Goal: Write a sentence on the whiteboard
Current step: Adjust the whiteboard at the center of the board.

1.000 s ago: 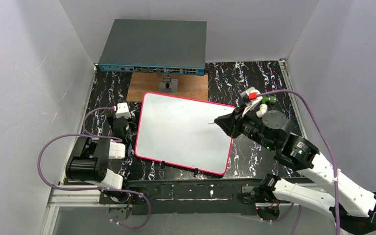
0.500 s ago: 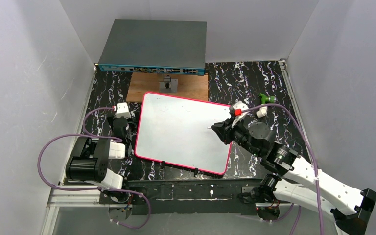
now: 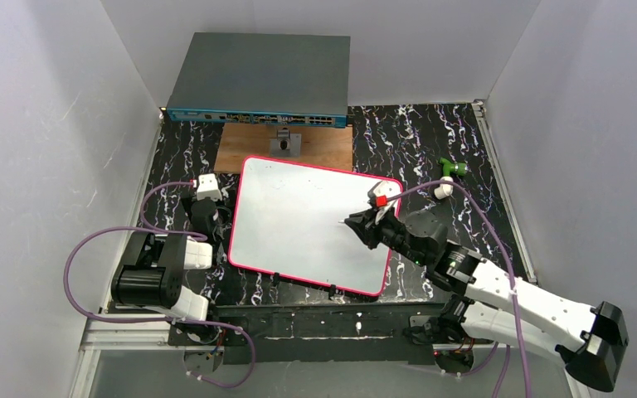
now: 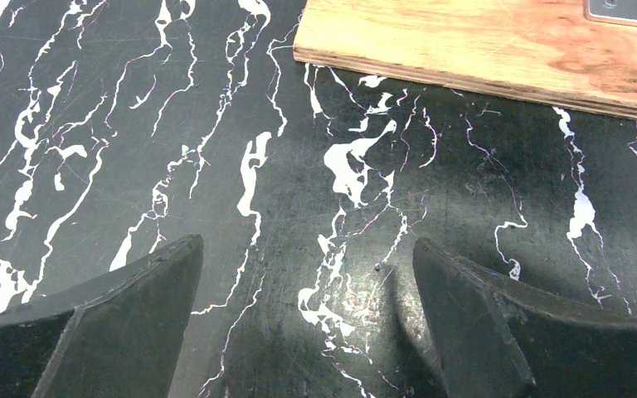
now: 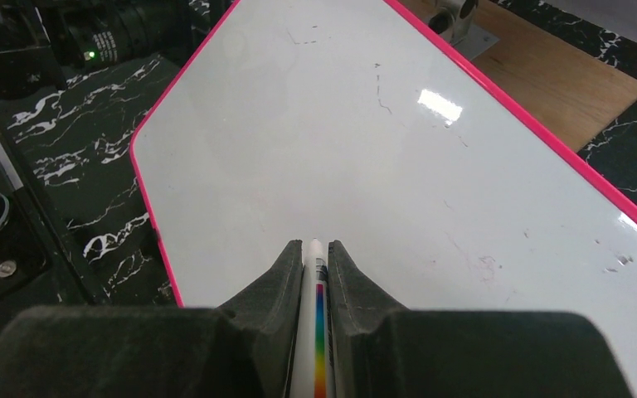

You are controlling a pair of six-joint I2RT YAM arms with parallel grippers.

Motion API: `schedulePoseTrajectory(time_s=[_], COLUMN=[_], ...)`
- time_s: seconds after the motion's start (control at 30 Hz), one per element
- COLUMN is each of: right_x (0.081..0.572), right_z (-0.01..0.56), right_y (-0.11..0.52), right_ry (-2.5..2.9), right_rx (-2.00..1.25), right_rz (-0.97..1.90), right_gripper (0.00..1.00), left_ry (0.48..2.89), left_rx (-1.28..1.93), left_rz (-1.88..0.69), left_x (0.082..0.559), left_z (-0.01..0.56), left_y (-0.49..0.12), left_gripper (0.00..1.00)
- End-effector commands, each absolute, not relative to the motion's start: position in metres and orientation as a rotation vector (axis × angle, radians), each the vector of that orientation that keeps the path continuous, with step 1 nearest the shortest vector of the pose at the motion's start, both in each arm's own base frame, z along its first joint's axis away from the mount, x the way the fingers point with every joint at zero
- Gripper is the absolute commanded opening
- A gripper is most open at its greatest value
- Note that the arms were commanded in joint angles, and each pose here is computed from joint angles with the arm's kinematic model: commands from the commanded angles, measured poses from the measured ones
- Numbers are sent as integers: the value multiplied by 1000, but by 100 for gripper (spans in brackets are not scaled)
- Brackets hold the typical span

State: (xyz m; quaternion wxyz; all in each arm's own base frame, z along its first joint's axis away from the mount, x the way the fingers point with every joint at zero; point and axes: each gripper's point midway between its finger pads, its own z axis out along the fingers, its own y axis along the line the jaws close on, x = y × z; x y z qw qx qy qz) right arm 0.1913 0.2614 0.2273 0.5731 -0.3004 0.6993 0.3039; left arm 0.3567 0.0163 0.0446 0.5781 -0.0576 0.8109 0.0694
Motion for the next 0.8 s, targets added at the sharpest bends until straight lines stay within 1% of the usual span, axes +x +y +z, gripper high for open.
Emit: schedulePoseTrajectory(time_s=[0.0,0.33,0.77], right_x=[195,199,198], right_z=[244,234,241], right_y=[279,282,285], right_ry=[1501,1517,1512], right_rx=[-748,-753,-761], right_rz=[712,694,703], right_gripper=[1,1,1], left_ry=[1860,1861,1859], left_rx=[-140,-140,-141], left_rz=[162,163,162], left_x=[364,364,364], left_z=[57,56,57], left_y=[16,17,16], left_gripper=[98,98,98])
